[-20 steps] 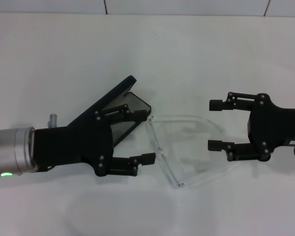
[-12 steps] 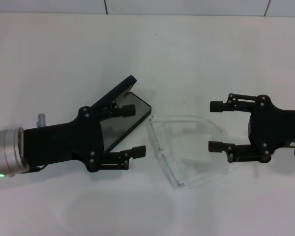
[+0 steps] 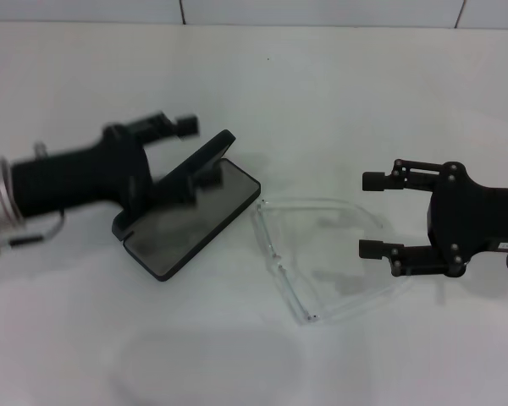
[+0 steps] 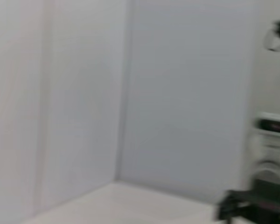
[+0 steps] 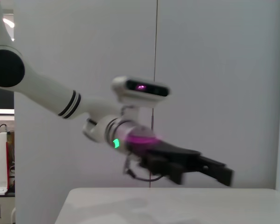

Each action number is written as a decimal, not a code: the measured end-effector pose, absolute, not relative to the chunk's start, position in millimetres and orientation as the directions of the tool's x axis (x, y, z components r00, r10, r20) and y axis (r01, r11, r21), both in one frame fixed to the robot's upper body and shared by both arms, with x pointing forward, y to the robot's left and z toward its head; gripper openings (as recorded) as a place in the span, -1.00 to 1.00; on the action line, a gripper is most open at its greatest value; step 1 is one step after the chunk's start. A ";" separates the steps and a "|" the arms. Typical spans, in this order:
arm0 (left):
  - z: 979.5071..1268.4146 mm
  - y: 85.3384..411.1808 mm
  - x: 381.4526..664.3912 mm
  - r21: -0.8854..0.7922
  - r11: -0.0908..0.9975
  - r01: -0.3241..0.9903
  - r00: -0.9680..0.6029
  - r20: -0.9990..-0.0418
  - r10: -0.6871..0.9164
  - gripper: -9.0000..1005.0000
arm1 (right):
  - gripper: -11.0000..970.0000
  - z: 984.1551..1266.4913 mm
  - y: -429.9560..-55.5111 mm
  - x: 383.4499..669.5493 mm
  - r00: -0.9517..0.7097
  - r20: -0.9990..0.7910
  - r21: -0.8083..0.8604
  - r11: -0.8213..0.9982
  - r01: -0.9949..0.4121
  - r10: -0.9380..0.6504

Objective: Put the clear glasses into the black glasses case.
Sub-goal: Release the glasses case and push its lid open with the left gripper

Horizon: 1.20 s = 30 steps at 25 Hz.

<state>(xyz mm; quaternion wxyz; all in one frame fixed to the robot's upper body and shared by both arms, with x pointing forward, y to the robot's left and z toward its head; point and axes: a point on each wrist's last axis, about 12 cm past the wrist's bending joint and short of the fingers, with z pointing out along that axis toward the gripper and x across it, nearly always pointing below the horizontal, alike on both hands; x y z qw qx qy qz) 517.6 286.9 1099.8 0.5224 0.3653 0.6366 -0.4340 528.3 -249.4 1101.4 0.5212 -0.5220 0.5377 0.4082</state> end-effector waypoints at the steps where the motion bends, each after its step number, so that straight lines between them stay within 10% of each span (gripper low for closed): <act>1: 1103.4 290.5 525.7 -0.201 0.388 0.899 -0.229 -0.973 0.025 0.75 | 0.56 1101.4 -249.5 528.2 0.088 -0.987 -0.105 0.122 -0.987 -0.136; 18: 1110.3 268.6 563.5 -0.192 0.622 0.759 -0.540 -0.720 0.436 0.66 | 0.56 1100.0 -250.1 527.4 0.084 -0.986 -0.101 0.116 -0.988 -0.147; 30: 1115.9 268.4 575.2 -0.148 0.650 0.745 -0.534 -0.716 0.449 0.31 | 0.56 1098.2 -250.1 526.0 0.083 -0.985 -0.101 0.118 -0.988 -0.148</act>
